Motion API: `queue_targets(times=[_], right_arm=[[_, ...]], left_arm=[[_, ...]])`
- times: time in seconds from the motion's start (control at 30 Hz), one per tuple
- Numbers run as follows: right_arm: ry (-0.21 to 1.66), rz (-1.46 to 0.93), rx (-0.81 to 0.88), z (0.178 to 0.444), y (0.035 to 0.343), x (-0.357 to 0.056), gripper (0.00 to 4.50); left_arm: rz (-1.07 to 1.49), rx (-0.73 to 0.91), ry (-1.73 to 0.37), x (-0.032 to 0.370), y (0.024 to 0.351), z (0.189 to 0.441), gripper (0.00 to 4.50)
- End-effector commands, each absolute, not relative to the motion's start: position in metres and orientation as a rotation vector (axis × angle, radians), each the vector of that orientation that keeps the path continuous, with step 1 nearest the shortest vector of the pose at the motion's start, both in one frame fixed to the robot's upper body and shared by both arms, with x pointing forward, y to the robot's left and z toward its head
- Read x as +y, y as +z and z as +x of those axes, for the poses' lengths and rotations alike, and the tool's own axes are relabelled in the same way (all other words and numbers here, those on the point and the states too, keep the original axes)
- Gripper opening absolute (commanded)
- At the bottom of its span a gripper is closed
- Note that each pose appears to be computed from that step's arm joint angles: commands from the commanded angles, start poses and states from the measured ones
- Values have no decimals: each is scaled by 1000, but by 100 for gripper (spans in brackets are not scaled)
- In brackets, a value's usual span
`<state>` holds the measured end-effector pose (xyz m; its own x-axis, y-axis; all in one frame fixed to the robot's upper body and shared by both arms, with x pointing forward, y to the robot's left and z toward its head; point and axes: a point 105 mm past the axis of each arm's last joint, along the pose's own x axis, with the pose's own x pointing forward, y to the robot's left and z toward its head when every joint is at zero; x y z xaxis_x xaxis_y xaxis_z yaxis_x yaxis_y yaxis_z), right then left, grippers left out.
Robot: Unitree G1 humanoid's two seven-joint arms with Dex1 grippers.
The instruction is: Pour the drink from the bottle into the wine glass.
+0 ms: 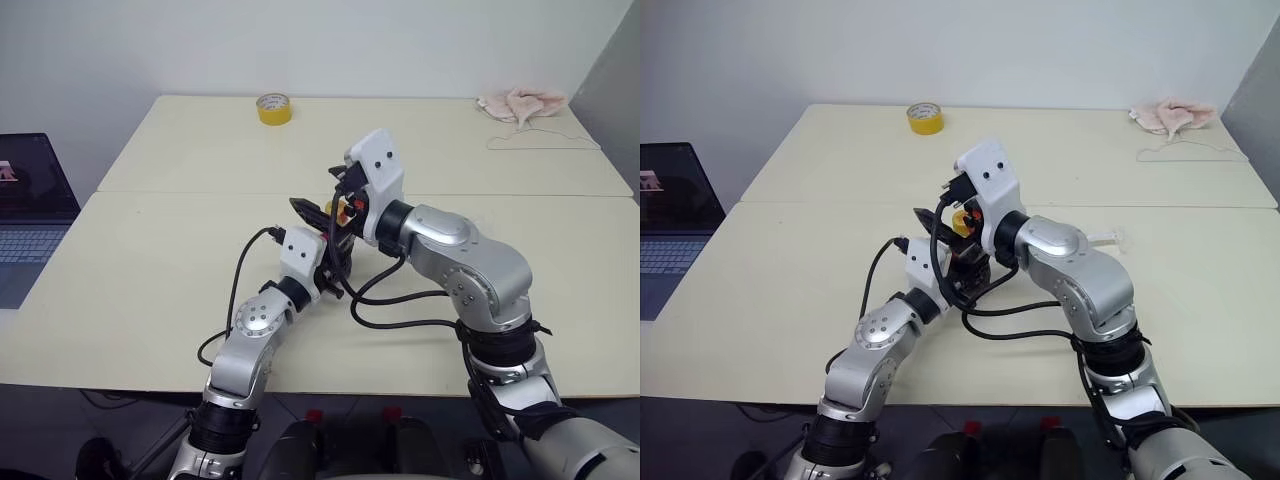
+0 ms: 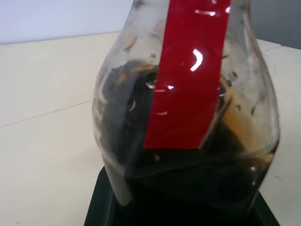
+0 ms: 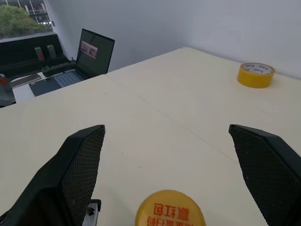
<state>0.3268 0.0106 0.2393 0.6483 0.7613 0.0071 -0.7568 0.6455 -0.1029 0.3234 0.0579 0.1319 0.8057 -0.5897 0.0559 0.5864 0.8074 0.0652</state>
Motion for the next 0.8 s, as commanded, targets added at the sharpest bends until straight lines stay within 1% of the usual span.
queue_targets(times=[0.03,0.37,0.57,0.8], right_arm=[[845,-81,-91,328,252,9,450],[801,-72,-64,334,246,-10,450],[766,-75,-37,337,238,-29,450],[748,-92,-42,336,238,-49,450]], left_arm=[[53,-175,-645,53,155,318,104],[33,-219,-640,54,159,317,104],[31,-229,-635,55,160,317,104],[30,-234,-631,55,161,317,101]])
